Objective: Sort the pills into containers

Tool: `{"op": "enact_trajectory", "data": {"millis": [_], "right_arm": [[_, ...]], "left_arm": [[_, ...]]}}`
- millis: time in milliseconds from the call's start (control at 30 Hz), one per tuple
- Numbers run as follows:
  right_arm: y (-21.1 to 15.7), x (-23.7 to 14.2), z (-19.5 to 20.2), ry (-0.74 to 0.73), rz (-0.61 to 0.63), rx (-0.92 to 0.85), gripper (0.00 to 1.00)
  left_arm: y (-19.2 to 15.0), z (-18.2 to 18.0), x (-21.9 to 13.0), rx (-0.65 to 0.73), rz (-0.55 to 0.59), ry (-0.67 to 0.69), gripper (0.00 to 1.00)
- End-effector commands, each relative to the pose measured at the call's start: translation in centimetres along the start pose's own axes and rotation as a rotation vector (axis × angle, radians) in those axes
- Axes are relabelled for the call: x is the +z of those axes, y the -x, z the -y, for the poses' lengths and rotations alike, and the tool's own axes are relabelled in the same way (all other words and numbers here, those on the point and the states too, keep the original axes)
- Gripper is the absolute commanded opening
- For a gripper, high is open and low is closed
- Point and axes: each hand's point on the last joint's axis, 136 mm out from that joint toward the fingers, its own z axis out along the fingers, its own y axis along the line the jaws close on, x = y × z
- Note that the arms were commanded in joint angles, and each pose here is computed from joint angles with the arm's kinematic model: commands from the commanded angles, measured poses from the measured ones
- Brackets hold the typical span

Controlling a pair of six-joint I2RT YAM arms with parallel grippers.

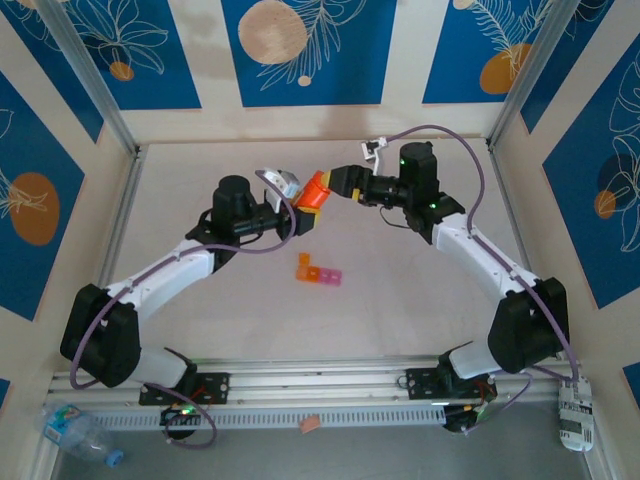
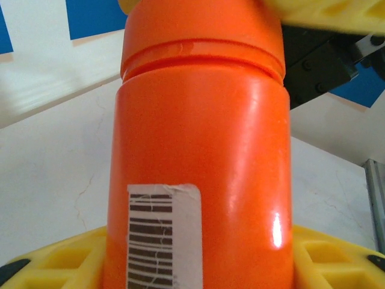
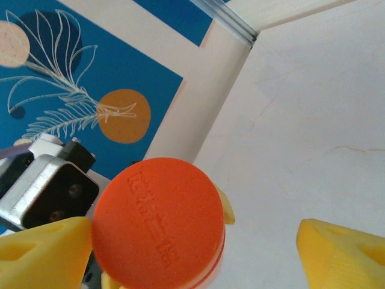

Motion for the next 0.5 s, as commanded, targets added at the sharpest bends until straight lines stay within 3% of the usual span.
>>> {"op": "enact_trajectory", "data": {"millis": [0,300,467], "right_arm": [[0.7,-1.5,-0.9,-0.020,0.045,0.058,0.91],[0.4,-1.1,3.5,-0.232,0.066,0.424,0.91],[0.6,-0.1,3.1,-0.242,0.048,0.435,0.91]], "left_arm": [[1.8,0.1,-0.8,0.053,0.044,0.018,0.00],[-0.1,-1.7,-0.7,0.114,-0.048,0.114,0.00],[-1.1,-1.9,-0.6,0.160,-0.104,0.135,0.00]]}}
